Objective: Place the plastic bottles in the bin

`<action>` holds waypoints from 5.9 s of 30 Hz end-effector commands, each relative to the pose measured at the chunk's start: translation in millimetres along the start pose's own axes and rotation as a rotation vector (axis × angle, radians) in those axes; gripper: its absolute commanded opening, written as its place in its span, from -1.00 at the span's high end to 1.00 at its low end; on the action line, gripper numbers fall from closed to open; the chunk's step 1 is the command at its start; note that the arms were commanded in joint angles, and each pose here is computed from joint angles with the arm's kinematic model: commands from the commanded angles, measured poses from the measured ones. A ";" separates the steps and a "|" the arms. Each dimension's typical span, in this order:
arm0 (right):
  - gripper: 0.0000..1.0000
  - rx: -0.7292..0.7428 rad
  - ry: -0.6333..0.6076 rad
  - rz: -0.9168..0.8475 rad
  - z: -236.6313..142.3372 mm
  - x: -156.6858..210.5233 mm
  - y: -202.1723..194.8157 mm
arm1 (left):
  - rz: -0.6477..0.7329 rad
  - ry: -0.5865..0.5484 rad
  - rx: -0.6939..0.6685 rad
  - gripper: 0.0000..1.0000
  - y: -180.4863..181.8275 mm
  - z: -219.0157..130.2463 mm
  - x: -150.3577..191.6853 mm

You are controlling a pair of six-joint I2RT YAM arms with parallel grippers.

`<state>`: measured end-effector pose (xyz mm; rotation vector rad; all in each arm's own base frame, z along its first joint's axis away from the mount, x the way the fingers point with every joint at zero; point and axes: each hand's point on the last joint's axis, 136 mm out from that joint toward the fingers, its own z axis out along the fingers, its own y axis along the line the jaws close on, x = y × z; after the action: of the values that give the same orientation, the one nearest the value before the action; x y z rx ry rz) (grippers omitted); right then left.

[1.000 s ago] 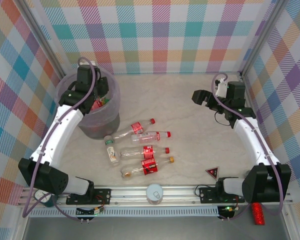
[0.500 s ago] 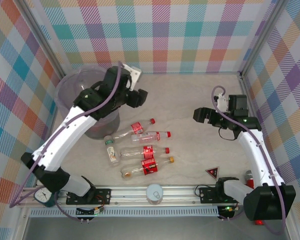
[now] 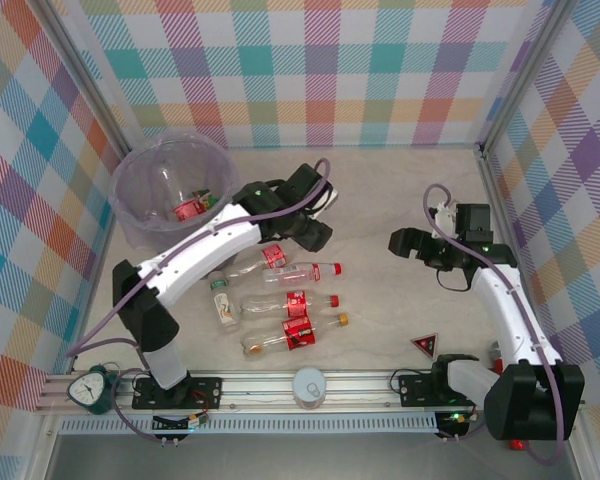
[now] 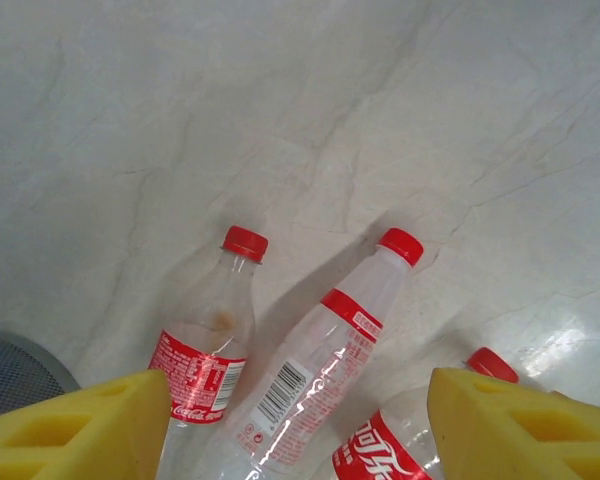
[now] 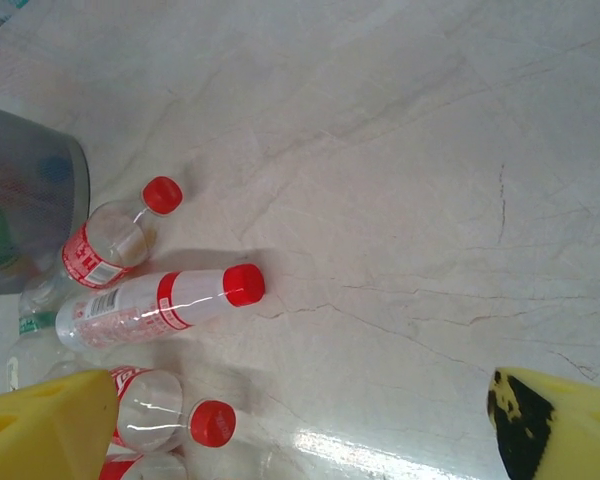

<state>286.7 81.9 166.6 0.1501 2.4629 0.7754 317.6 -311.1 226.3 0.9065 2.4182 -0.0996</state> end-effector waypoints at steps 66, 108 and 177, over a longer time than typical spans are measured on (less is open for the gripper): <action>-0.78 -0.216 0.059 0.135 41.0 39.4 7.9 | -0.049 0.203 -0.086 0.14 48.8 170.5 21.2; -0.81 -0.196 0.079 0.130 46.1 45.3 1.5 | -0.158 0.331 -0.162 -0.09 74.1 170.3 73.6; -0.82 -0.234 0.011 0.163 54.5 15.8 7.6 | -0.281 -0.568 -0.217 0.77 138.1 -141.6 -145.7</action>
<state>297.2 114.6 120.3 0.2976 2.3946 1.1022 434.2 -282.5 390.8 0.5098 2.0573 -0.1469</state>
